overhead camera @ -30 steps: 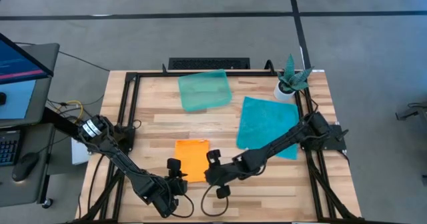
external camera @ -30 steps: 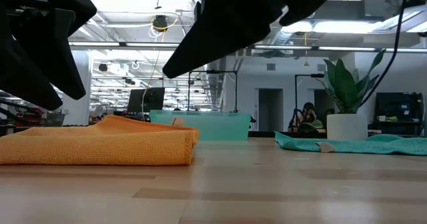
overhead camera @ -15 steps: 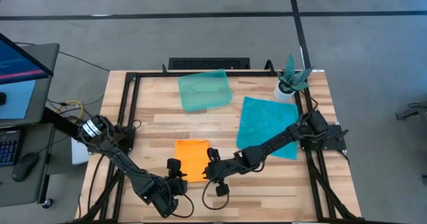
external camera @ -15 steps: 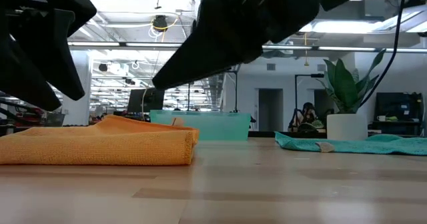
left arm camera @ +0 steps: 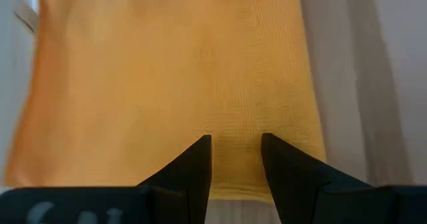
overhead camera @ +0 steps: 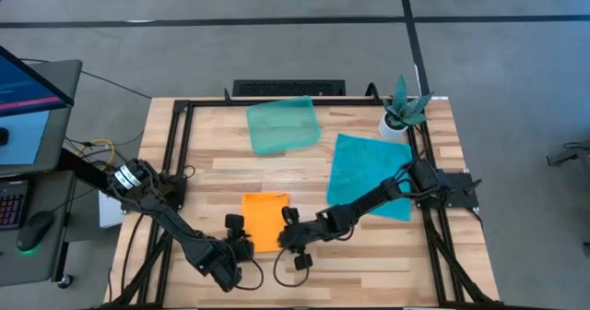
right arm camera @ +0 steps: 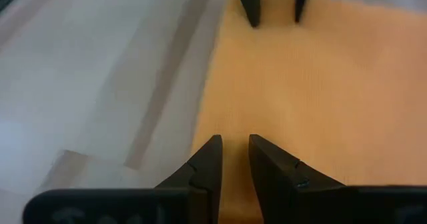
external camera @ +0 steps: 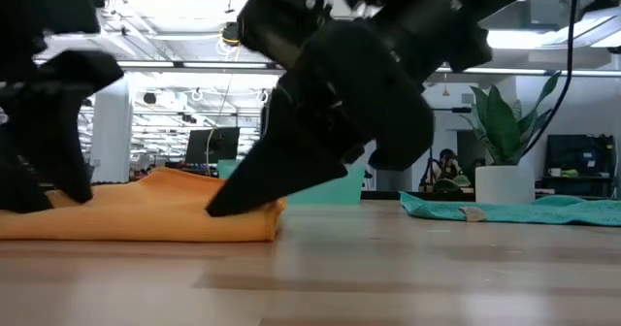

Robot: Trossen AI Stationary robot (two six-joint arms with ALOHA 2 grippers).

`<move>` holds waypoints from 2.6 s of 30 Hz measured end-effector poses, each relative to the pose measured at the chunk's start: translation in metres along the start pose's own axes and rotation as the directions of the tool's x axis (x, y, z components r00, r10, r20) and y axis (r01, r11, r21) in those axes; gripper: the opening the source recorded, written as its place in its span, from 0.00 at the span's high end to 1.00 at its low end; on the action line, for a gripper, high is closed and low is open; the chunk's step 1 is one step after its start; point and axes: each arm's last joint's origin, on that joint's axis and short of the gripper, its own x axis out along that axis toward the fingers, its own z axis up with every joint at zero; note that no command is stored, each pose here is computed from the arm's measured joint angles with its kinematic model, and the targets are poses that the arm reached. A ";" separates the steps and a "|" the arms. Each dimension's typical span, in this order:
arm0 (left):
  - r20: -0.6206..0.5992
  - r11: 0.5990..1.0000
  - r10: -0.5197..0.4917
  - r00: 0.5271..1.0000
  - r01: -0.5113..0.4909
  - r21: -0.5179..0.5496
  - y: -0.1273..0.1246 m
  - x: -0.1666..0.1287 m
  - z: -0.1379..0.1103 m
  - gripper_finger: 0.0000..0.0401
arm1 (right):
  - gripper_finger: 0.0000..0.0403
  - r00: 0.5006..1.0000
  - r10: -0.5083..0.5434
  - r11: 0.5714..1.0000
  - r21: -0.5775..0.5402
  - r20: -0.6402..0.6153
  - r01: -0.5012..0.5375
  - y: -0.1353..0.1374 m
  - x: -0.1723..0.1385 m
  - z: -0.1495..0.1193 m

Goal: Roll microfiber towels into tight, uniform cylinder then place into a basket
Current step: Roll the yellow microfiber towel

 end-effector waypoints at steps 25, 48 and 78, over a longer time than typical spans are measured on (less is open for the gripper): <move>0.006 0.999 -0.015 1.000 0.015 0.050 -0.009 -0.025 0.016 0.69 | 0.76 0.996 0.087 0.996 0.028 -0.036 -0.086 -0.006 -0.039 0.022; 0.341 0.989 0.001 0.940 -0.051 0.139 -0.050 -0.118 0.030 0.69 | 0.76 0.956 -0.222 0.901 -0.335 0.190 0.276 0.096 -0.147 0.060; 0.191 0.998 -0.057 0.980 0.059 -0.004 -0.041 -0.050 0.002 0.69 | 0.54 0.978 -0.189 0.908 -0.364 0.093 0.210 0.077 -0.057 0.025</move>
